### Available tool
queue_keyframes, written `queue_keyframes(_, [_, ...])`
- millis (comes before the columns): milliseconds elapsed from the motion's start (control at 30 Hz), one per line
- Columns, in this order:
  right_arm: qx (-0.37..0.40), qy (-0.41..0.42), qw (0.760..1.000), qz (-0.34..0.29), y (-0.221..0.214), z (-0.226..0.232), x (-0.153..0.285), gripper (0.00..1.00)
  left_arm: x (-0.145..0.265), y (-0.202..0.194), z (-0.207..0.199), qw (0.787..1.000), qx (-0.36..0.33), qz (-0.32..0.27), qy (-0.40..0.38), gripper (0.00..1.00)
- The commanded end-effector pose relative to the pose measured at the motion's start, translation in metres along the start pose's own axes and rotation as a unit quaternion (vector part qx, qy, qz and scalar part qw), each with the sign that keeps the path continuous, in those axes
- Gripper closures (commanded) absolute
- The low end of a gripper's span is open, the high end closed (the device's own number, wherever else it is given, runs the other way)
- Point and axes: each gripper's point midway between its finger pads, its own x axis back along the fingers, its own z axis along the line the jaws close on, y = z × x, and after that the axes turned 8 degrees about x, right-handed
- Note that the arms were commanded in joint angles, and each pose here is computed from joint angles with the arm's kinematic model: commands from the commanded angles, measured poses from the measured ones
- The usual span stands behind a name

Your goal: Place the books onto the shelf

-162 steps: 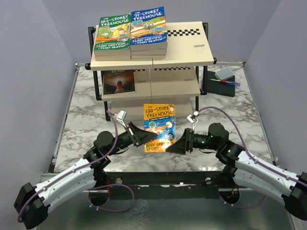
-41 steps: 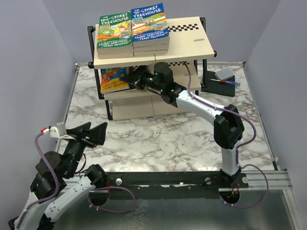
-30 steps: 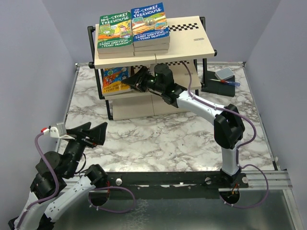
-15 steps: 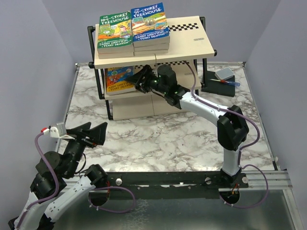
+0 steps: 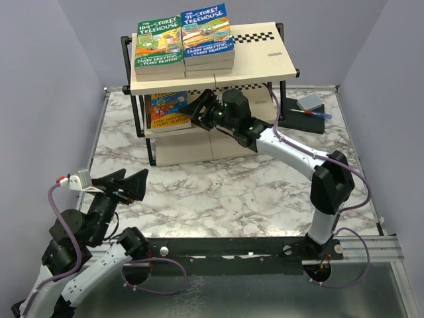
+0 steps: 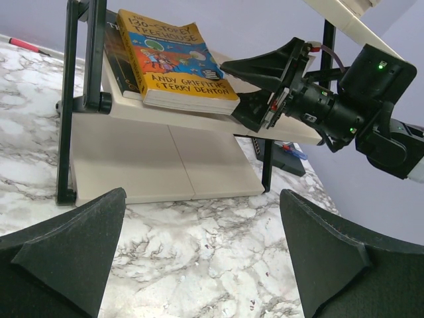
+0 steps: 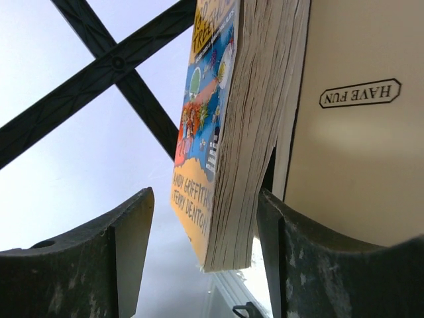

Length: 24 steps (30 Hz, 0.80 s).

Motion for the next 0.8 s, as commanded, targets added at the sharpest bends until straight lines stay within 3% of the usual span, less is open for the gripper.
queue_keyframes(0, [0.043,-0.037,0.998,-0.015,0.011,-0.006,0.019,0.34,0.001,0.003,0.005,1.000,-0.001,-0.012,0.010,0.01])
queue_keyframes(300, [0.131,-0.075,0.988,-0.038,0.019,-0.018,0.046,0.36,0.001,0.002,0.005,1.000,-0.001,-0.010,0.008,0.01])
queue_keyframes(500, [0.145,-0.083,0.983,-0.081,0.034,-0.020,0.045,0.53,0.000,0.002,0.005,1.000,-0.001,-0.010,0.008,0.01])
queue_keyframes(767, [0.103,-0.067,0.985,-0.119,0.043,-0.020,0.025,0.70,0.000,0.001,0.005,1.000,-0.002,-0.009,0.008,0.01])
